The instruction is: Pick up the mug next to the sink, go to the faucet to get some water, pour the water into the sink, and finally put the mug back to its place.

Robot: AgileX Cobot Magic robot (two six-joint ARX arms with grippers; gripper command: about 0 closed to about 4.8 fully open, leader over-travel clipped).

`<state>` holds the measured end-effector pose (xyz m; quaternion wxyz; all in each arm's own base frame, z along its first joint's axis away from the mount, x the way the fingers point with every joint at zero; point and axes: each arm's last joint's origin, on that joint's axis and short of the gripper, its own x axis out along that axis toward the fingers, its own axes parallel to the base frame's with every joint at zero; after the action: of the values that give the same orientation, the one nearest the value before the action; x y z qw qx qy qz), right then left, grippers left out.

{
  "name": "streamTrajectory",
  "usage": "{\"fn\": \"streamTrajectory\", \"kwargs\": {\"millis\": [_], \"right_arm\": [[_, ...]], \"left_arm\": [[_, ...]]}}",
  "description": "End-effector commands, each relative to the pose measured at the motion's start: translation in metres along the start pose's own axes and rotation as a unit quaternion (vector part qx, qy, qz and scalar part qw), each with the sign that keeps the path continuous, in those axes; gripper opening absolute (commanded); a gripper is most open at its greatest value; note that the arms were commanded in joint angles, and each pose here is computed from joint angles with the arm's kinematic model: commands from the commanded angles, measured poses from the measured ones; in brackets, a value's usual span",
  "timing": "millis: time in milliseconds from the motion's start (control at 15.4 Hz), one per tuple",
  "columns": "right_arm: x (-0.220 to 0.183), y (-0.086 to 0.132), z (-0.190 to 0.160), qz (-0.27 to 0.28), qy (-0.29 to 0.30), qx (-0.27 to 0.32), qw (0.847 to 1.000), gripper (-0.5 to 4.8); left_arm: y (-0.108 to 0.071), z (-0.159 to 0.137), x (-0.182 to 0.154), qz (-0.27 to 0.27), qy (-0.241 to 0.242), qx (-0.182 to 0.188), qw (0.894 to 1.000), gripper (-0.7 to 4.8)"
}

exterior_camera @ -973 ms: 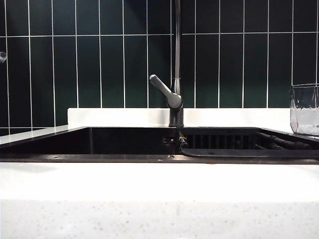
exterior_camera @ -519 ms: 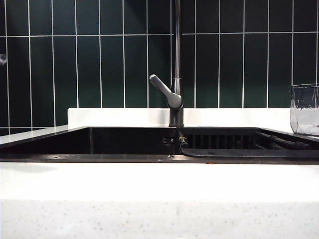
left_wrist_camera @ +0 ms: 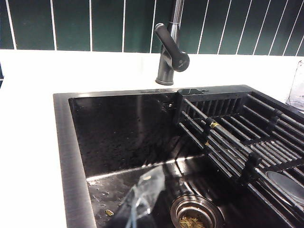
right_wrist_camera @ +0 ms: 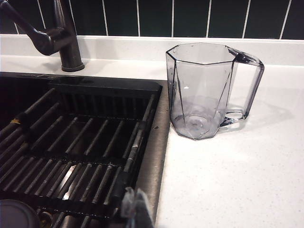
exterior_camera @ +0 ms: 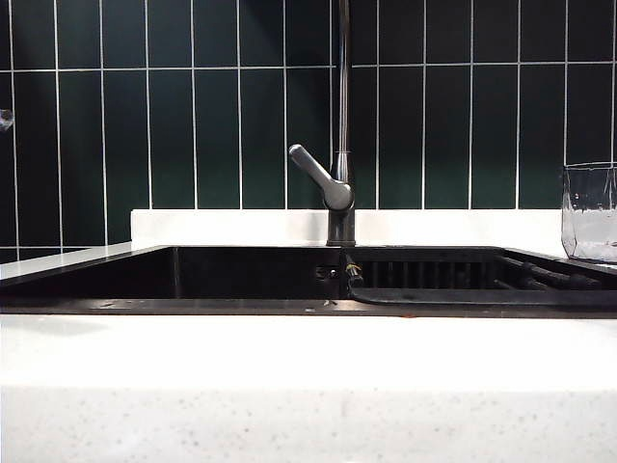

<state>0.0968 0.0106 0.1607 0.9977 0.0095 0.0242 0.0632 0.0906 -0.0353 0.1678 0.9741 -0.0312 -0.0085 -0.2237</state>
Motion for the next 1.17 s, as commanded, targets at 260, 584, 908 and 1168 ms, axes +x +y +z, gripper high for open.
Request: {"fn": "streamTrajectory", "kwargs": {"millis": [260, 584, 908, 1168], "right_arm": [[0.000, 0.000, -0.001, -0.001, -0.002, 0.000, 1.000, -0.05], [0.000, 0.000, -0.001, -0.001, -0.002, 0.000, 1.000, -0.05], [0.000, 0.000, -0.001, -0.001, -0.002, 0.000, 1.000, -0.05], [0.000, 0.000, -0.001, -0.001, -0.002, 0.000, 1.000, -0.05]], "left_arm": [[0.014, 0.003, -0.002, 0.072, -0.010, 0.004, 0.997, -0.04], [0.027, 0.003, -0.006, 0.145, -0.012, 0.006, 0.989, -0.04], [0.028, 0.003, -0.007, 0.148, -0.012, 0.006, 0.989, -0.04], [0.028, 0.003, -0.007, 0.148, -0.012, 0.006, 0.989, -0.04]]}}
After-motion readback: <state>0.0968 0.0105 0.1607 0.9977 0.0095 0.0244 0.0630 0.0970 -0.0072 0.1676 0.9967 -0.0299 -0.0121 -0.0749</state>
